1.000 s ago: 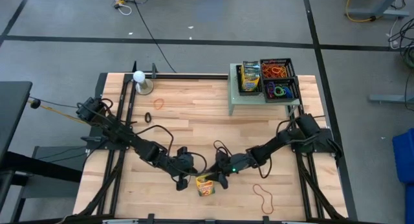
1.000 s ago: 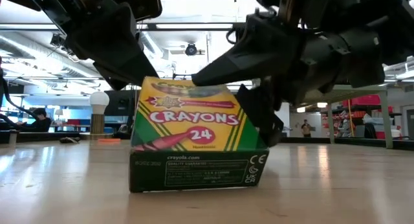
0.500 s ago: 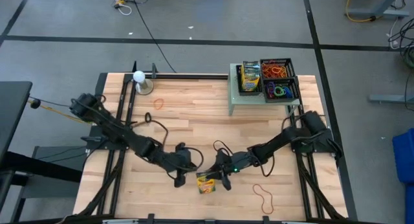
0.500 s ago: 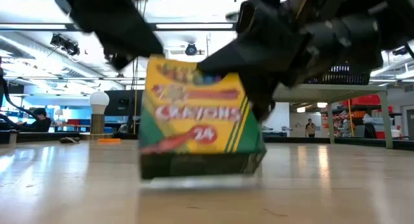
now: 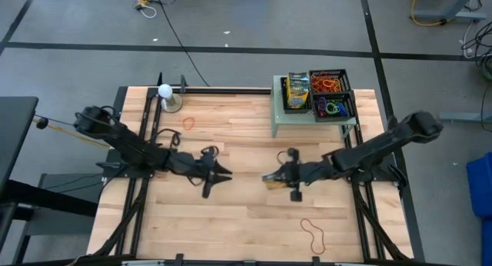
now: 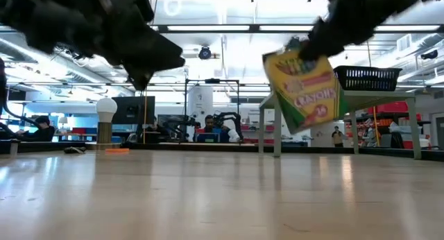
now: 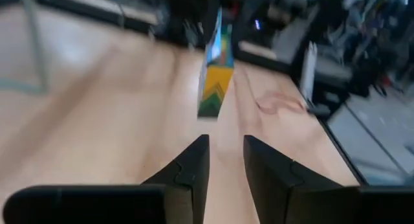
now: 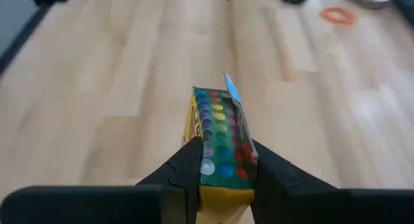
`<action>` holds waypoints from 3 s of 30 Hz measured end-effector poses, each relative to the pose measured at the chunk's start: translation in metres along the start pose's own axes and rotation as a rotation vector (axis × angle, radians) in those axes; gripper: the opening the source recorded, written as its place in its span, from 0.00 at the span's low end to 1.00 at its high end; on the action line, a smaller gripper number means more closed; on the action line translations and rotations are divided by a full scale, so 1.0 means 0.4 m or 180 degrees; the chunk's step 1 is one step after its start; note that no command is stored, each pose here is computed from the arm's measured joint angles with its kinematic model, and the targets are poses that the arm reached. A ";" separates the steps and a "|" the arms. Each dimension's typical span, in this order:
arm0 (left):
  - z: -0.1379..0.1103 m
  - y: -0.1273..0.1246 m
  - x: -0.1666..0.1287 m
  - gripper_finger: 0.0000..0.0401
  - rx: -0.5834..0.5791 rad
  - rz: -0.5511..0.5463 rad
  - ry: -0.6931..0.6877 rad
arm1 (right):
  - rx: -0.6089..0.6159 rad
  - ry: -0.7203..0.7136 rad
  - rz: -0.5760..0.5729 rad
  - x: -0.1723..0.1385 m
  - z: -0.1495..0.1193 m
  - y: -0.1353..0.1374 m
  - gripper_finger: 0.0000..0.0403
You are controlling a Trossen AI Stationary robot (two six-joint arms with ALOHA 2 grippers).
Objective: Pick & Place Office Desk Supplies
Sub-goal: Put the yellow crayon box into the left black bin on the shelf
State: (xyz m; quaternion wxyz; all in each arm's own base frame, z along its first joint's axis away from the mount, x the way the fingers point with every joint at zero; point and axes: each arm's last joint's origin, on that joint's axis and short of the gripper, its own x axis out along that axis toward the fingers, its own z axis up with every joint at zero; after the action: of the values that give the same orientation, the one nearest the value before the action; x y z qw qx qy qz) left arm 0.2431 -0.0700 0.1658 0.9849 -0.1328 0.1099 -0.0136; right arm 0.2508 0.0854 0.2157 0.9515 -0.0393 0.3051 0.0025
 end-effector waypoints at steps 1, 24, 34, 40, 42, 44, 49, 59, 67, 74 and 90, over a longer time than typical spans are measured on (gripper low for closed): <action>-0.003 0.013 0.000 0.26 0.0010 0.0020 -0.0108 | 0.0005 -0.0068 -0.0021 -0.008 -0.019 -0.013 0.25; -0.018 0.122 0.110 0.26 0.0111 -0.0101 -0.0650 | 0.0277 -0.0518 -0.0359 -0.021 -0.266 -0.113 0.32; -0.016 0.120 0.111 0.26 0.0117 -0.0100 -0.0665 | 0.0312 -0.0527 -0.0309 -0.024 -0.267 -0.099 0.44; -0.016 0.120 0.111 0.26 0.0117 -0.0100 -0.0664 | 0.0569 -0.0548 -0.0342 -0.024 -0.267 -0.098 0.54; -0.016 0.120 0.111 0.26 0.0124 -0.0099 -0.0664 | 0.0637 -0.0547 -0.0337 -0.024 -0.266 -0.098 0.58; -0.016 0.120 0.111 0.26 0.0139 -0.0098 -0.0664 | 0.0675 -0.0510 -0.0339 -0.023 -0.255 -0.097 0.61; -0.017 0.118 0.110 0.26 0.0077 -0.0210 -0.0631 | 0.0602 -0.0289 -0.0371 -0.024 -0.186 -0.091 0.65; -0.048 0.174 0.032 0.19 0.0209 0.0207 -0.0819 | 0.0638 0.0503 -0.0557 -0.099 0.006 -0.104 0.70; -0.047 0.215 0.001 0.02 0.0331 0.0527 -0.0958 | 0.0654 0.1589 -0.0425 -0.047 0.124 -0.118 0.70; -0.046 0.218 0.003 0.03 0.0397 0.0722 -0.0972 | 0.0382 0.2136 -0.0394 0.052 0.124 -0.110 0.65; -0.053 0.216 0.005 0.03 0.0416 0.0710 -0.0885 | 0.0522 0.2379 -0.0451 0.104 0.095 -0.112 0.28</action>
State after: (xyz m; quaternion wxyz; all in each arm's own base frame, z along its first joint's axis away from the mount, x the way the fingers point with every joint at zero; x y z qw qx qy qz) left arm 0.2403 0.0075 0.1225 0.9926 -0.0561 -0.0144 0.1071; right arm 0.3081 0.0426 0.2258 0.7726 0.0177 0.6264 -0.1021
